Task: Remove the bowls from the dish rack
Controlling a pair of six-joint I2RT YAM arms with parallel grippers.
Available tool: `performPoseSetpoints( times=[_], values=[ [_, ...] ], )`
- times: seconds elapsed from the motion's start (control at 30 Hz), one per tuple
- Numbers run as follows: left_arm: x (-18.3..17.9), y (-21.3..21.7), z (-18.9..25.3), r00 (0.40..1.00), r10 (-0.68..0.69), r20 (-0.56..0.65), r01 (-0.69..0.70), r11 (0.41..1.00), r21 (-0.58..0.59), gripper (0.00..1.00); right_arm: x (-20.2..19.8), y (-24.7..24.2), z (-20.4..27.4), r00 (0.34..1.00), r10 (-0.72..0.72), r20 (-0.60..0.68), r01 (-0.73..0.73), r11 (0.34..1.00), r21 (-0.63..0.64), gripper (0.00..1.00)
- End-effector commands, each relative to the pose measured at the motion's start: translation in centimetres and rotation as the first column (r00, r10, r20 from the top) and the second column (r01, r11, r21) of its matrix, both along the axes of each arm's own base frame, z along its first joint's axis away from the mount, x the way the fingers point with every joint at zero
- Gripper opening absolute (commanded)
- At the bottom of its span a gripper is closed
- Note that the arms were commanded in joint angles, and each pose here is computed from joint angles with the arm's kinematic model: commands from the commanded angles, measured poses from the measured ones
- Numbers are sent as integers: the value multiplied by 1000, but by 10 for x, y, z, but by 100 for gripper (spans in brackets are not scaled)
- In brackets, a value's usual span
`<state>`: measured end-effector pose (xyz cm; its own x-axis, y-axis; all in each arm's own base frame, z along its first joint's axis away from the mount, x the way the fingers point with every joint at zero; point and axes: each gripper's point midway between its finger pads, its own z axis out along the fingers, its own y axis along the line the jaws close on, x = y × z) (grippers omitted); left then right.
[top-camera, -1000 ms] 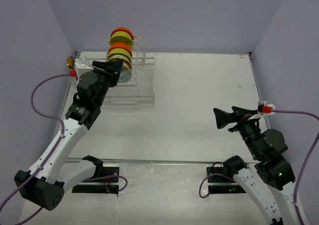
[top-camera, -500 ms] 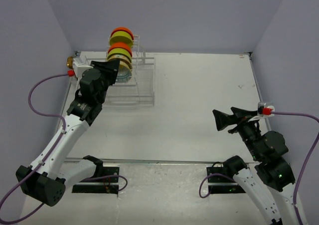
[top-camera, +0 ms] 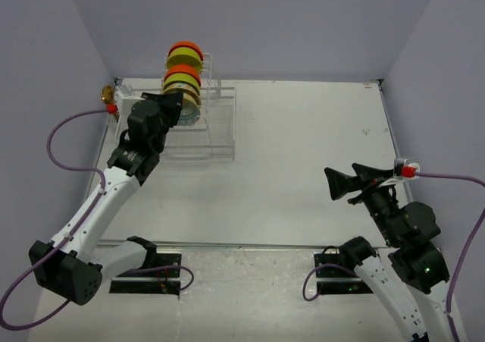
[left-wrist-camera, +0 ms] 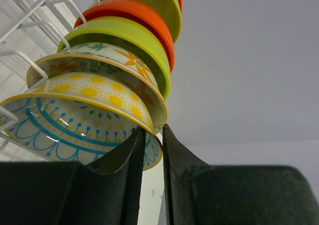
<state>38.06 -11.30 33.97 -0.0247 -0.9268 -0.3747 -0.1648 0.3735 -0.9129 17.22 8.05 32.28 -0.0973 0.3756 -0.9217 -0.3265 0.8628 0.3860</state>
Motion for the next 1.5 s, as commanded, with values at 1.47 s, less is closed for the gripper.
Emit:
performPoseSetpoints(
  times=[1.47],
  values=[
    [-23,12,54,990,26,136,-18,998,-58,0,0,4,5,999,23,37,-23,1000,3,99]
  ],
)
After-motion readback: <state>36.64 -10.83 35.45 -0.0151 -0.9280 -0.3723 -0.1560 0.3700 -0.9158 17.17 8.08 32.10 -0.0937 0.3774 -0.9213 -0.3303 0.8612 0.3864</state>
